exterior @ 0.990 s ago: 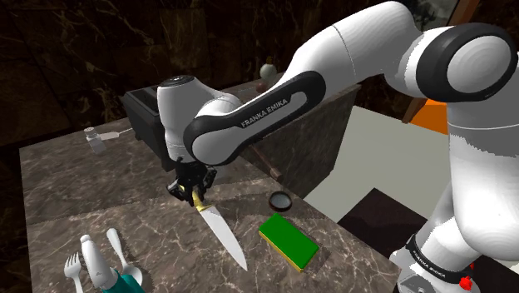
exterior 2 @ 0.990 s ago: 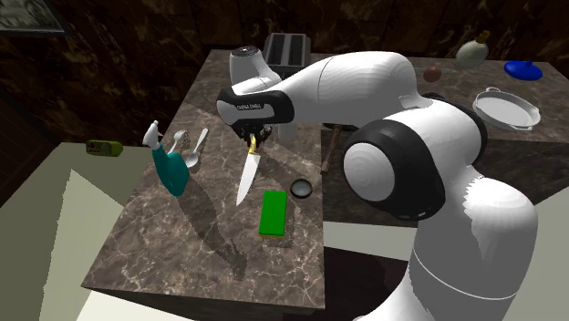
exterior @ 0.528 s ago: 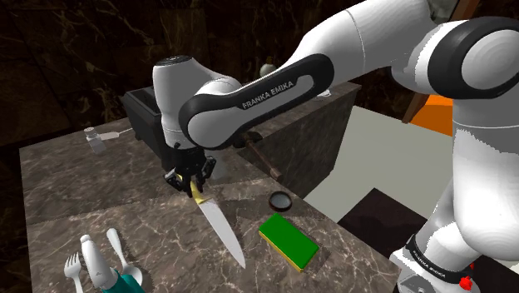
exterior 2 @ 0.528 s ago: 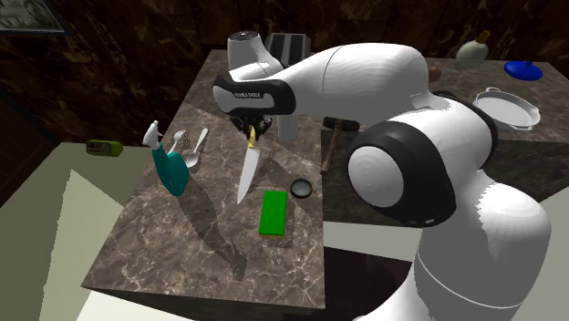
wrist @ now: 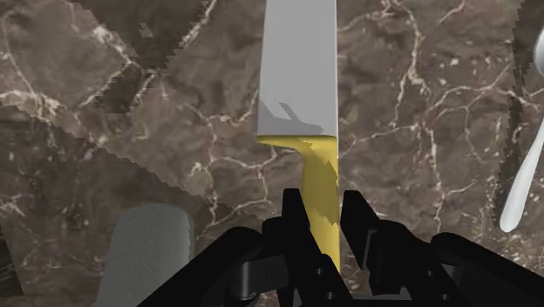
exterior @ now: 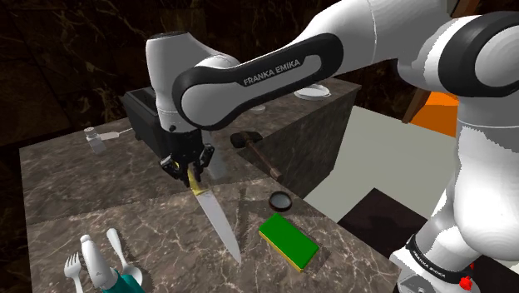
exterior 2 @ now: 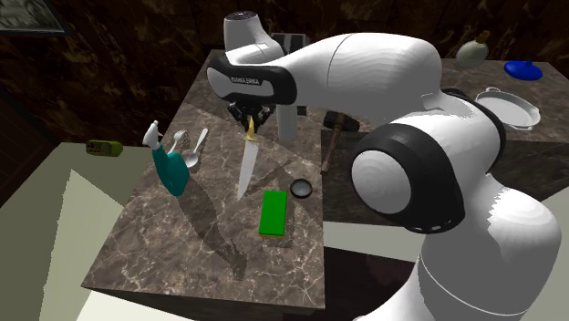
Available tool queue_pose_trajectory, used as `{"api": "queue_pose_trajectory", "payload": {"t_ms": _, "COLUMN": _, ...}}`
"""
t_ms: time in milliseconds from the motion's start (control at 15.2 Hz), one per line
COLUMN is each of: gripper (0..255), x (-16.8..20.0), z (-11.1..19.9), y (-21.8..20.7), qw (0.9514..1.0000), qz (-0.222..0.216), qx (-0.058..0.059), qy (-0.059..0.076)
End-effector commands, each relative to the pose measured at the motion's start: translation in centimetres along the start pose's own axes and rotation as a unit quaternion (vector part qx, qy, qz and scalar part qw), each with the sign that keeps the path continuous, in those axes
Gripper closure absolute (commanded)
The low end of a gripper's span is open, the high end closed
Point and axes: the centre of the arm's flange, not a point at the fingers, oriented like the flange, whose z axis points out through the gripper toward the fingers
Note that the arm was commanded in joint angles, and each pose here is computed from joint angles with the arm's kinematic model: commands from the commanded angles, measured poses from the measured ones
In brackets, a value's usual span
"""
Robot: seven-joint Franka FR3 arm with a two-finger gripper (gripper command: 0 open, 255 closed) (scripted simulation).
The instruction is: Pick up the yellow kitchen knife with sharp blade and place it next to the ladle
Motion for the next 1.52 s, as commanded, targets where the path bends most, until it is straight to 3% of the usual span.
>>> {"api": "queue_pose_trajectory", "payload": {"t_ms": 0, "gripper": 255, "x": 0.0, "z": -1.1, "y": -0.1, "qw": 1.0, "qz": 0.0, "qx": 0.0, "qy": 0.0}}
{"api": "queue_pose_trajectory", "payload": {"t_ms": 132, "gripper": 255, "x": 0.0, "z": -2.1, "y": -0.2, "qw": 1.0, "qz": 0.0, "qx": 0.0, "qy": 0.0}}
{"api": "queue_pose_trajectory", "payload": {"t_ms": 1452, "gripper": 255, "x": 12.2, "z": -3.1, "y": 23.2, "qw": 1.0, "qz": 0.0, "qx": 0.0, "qy": 0.0}}
